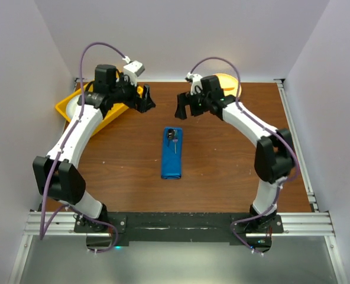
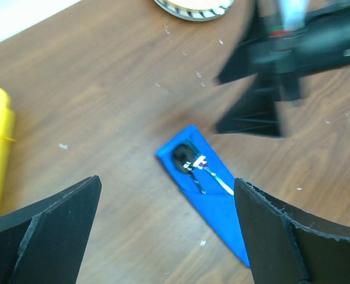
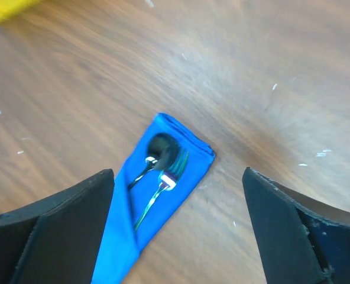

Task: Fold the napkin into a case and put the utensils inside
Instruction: Reset both arms

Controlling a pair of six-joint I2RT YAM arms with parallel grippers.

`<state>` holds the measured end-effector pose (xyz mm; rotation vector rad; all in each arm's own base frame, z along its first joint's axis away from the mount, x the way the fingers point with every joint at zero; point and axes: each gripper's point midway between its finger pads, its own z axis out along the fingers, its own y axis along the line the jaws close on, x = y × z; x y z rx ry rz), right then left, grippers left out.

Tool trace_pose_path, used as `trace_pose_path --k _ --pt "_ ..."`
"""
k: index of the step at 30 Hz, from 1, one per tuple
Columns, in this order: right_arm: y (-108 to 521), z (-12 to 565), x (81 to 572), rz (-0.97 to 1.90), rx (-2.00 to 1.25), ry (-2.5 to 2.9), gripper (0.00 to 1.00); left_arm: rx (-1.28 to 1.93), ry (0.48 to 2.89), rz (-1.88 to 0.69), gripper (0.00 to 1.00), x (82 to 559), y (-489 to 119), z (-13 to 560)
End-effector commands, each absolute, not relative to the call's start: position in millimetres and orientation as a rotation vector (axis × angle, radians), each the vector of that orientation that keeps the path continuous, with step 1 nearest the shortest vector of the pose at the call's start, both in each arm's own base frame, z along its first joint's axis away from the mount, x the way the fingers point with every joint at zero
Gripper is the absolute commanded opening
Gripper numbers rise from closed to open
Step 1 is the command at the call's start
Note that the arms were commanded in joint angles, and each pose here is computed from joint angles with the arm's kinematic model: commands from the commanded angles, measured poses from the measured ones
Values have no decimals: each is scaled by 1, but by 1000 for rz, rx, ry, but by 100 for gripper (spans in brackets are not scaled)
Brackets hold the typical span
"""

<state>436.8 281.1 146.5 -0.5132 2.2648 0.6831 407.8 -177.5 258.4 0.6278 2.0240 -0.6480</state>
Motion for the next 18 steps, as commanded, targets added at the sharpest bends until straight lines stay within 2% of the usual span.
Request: trace_pose_path --k 1,6,7,9,10,12,13,18 --pt "245 242 422 541 -570 2082 98 641 2016 -534 100 410 -152 285" --pt "194 246 387 435 -512 2130 98 634 2031 -420 100 396 -131 282" --pt "183 230 375 420 -500 2173 98 625 2052 -408 100 394 -129 276" --pt "163 237 359 407 -454 2143 98 604 2127 -431 100 383 -127 256" --pt "153 213 345 398 -439 2196 98 596 2152 -440 100 379 -127 249" --pt "132 214 332 386 -380 2187 98 584 2189 -436 100 370 -123 231" --pt "125 195 321 386 -365 2230 98 576 2196 -427 100 368 -122 225" --pt "94 182 301 343 -280 2232 98 563 2260 -416 100 347 -115 189"
